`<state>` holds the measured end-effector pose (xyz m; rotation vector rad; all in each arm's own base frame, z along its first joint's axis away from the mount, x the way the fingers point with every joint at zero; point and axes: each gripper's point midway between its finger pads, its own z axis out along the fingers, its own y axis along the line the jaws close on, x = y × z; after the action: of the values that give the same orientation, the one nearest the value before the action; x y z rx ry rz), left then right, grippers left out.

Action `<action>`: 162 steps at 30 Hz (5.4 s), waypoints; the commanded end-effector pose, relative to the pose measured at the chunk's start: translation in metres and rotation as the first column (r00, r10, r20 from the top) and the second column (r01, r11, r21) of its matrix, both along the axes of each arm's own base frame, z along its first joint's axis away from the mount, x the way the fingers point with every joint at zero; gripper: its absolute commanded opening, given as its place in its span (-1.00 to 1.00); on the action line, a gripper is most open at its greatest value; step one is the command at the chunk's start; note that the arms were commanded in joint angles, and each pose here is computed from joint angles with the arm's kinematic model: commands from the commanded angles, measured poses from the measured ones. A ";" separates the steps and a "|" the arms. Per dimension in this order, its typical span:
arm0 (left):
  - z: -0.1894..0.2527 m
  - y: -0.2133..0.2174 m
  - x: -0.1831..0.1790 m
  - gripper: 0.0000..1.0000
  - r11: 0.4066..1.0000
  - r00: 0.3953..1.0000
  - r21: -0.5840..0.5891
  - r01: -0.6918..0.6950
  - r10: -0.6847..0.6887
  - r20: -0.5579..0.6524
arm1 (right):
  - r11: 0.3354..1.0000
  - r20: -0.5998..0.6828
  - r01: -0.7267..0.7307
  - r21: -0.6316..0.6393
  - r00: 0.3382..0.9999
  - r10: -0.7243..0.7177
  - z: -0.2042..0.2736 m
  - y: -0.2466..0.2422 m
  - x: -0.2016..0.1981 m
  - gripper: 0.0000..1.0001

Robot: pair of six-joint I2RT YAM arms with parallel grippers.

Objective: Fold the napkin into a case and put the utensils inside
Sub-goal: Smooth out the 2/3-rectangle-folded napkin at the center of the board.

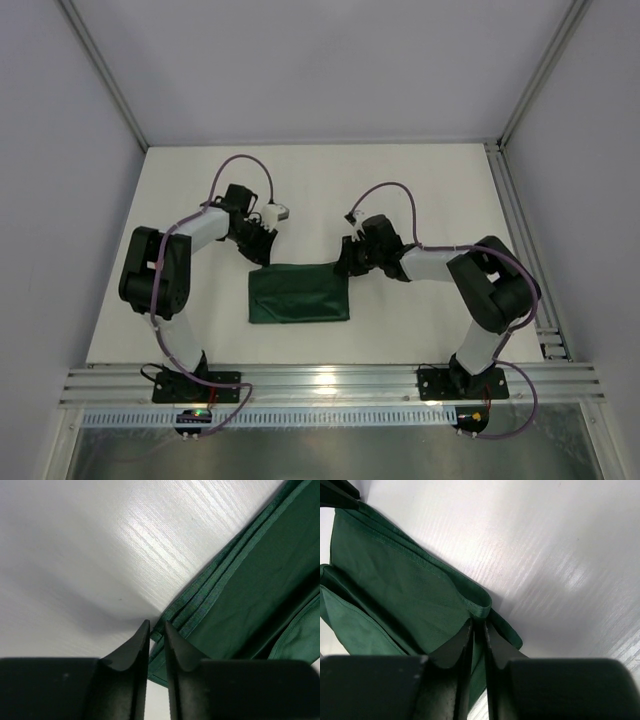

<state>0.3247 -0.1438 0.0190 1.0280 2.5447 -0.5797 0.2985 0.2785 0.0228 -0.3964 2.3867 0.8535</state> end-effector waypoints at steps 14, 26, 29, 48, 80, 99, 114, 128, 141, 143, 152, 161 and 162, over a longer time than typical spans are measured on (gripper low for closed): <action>0.024 -0.003 -0.019 -1.00 0.998 0.999 -0.055 0.034 -0.036 -0.032 | 0.998 0.083 0.014 0.057 0.996 -0.019 0.031 -0.002 0.006 -0.92; 0.071 -0.070 -0.017 -0.02 0.962 0.967 -0.150 0.229 -0.207 0.146 | 0.995 0.086 -0.025 0.099 0.996 0.016 0.036 0.002 0.002 -0.93; 0.068 -0.106 -0.024 0.09 0.932 0.937 -0.154 0.327 -0.300 0.178 | 0.993 0.091 -0.044 0.114 0.995 0.033 0.038 0.003 -0.002 -0.92; 0.037 -0.191 -0.020 0.12 0.834 0.874 -0.276 0.478 -0.418 0.249 | 0.975 0.181 -0.098 0.200 0.982 0.061 0.047 0.007 -0.011 -0.93; 0.044 -0.195 -0.031 -1.00 0.827 0.884 -0.315 0.465 -0.419 0.205 | 0.980 0.013 0.191 0.058 0.981 -0.192 0.011 -0.049 -0.001 -0.34; 0.048 -0.213 -0.039 -1.00 0.819 0.876 -0.309 0.483 -0.444 0.190 | 0.983 -0.019 0.125 0.131 0.992 -0.124 0.003 -0.023 0.015 -0.92; 0.007 -0.191 -0.035 -1.00 0.908 0.925 -0.175 0.381 -0.375 0.065 | 0.986 0.018 0.117 0.122 0.993 -0.120 0.018 -0.026 0.021 -0.74; 0.013 -0.198 -0.022 -0.27 0.920 0.937 -0.185 0.345 -0.327 0.119 | 0.978 0.109 0.208 0.032 0.972 -0.210 0.045 -0.057 0.032 -0.37; 0.091 -0.183 -0.011 0.00 0.931 0.917 -0.121 0.345 -0.307 0.253 | 0.985 0.175 0.171 0.029 0.969 -0.173 0.076 -0.069 0.010 -0.34; 0.108 -0.171 -0.015 0.04 0.937 0.918 -0.115 0.329 -0.289 0.270 | 0.992 0.192 0.124 0.040 0.973 -0.129 0.080 -0.064 -0.004 -0.34; 0.107 -0.090 -0.078 -0.21 0.941 0.937 -0.063 0.333 -0.322 0.138 | 0.961 0.219 -0.194 0.194 0.964 0.151 0.100 0.000 -0.077 -0.53; 0.039 -0.042 -0.136 -0.24 0.917 0.918 0.032 0.397 -0.396 -0.025 | 0.966 0.077 -0.143 0.215 0.989 0.129 0.044 0.012 -0.076 -0.76; 0.036 -0.040 -0.130 -0.24 0.923 0.924 0.048 0.383 -0.382 -0.018 | 0.967 0.068 -0.130 0.219 0.991 0.118 0.039 0.009 -0.073 -0.78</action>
<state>0.1842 -0.1873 0.0564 1.5360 2.4350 -0.6789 0.2139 0.2825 0.0608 -0.5239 2.2552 1.0998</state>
